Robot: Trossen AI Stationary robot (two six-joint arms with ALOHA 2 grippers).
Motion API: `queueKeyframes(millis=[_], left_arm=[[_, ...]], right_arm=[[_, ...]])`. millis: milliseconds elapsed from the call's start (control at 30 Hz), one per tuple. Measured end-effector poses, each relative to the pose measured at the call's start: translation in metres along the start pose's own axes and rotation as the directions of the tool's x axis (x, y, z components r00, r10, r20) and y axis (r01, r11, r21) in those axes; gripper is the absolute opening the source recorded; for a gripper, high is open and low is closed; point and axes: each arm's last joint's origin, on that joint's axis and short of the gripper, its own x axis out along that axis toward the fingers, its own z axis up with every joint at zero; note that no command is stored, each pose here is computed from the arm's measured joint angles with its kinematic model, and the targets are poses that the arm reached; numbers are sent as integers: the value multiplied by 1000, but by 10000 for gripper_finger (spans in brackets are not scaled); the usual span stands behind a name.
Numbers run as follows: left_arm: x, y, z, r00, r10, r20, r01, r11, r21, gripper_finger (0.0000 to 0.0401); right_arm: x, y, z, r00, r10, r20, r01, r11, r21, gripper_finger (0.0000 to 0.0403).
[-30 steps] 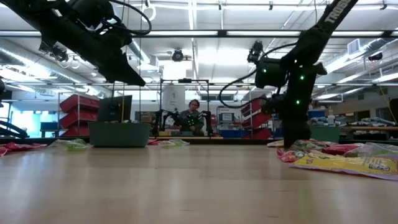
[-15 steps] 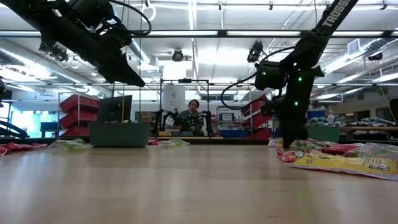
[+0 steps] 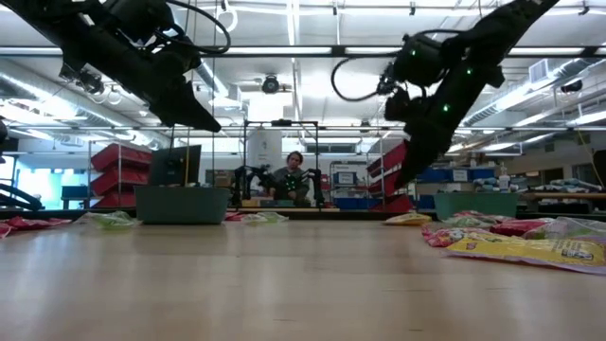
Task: Sort candy
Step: Put the yellow candy into the dark blue bin
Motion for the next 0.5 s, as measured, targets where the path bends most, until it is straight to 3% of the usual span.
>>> queueKeyframes(millis=[133, 233, 500], left_arm=[[0, -2, 0, 1000, -7, 0, 7, 1000, 4, 2], [0, -4, 0, 1000, -18, 1, 18, 1000, 10, 2], [-1, -7, 0, 999, -33, 0, 33, 999, 18, 2]], right_arm=[[-5, 10, 4, 999, 11, 40, -11, 1000, 12, 1], [-2, 14, -1, 997, -81, -8, 81, 996, -28, 16], [32, 15, -18, 959, -231, -166, 204, 965, -166, 128]])
